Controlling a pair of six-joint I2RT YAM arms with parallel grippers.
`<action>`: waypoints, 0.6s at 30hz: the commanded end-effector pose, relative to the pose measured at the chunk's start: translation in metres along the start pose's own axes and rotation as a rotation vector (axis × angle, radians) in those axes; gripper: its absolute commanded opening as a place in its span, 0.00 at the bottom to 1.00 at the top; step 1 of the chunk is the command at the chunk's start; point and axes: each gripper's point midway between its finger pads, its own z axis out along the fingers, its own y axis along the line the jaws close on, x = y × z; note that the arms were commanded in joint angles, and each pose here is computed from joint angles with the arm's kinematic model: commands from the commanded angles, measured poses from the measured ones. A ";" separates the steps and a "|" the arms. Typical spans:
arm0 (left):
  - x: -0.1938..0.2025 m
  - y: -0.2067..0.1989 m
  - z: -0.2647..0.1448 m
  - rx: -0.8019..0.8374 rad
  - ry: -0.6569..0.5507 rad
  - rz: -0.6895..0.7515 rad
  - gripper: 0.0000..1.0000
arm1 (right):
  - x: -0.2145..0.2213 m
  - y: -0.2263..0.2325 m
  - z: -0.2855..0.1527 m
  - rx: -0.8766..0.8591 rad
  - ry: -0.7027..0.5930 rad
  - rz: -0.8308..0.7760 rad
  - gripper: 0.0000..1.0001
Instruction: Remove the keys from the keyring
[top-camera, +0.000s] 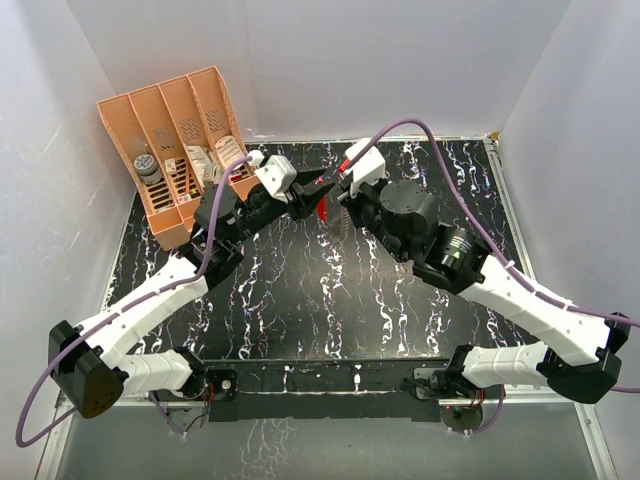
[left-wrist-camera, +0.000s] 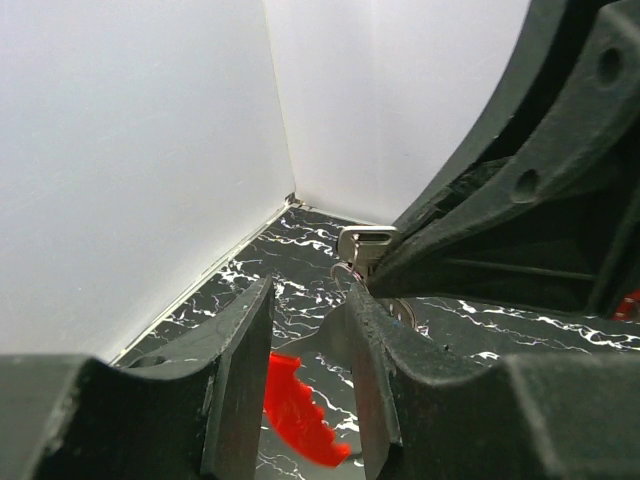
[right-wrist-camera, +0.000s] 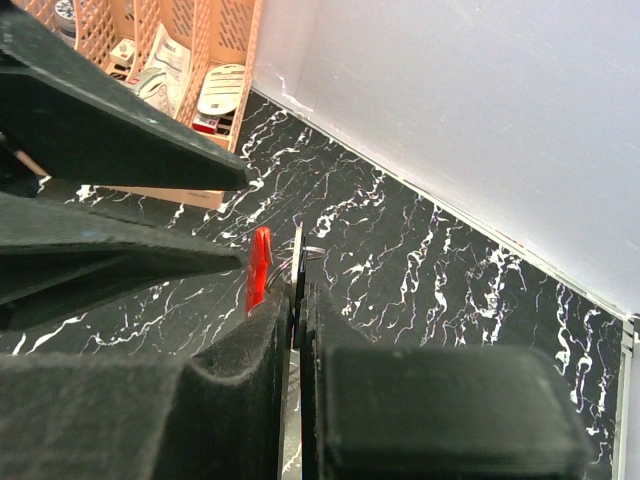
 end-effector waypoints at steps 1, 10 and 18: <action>-0.012 0.008 0.006 -0.016 -0.031 0.050 0.33 | -0.043 -0.008 -0.013 -0.012 -0.106 0.039 0.00; -0.010 0.024 -0.019 -0.143 -0.024 0.067 0.32 | -0.045 -0.010 -0.021 -0.046 0.014 -0.101 0.00; -0.007 0.028 -0.039 -0.197 0.000 0.072 0.32 | -0.038 0.002 -0.039 -0.212 0.064 -0.261 0.00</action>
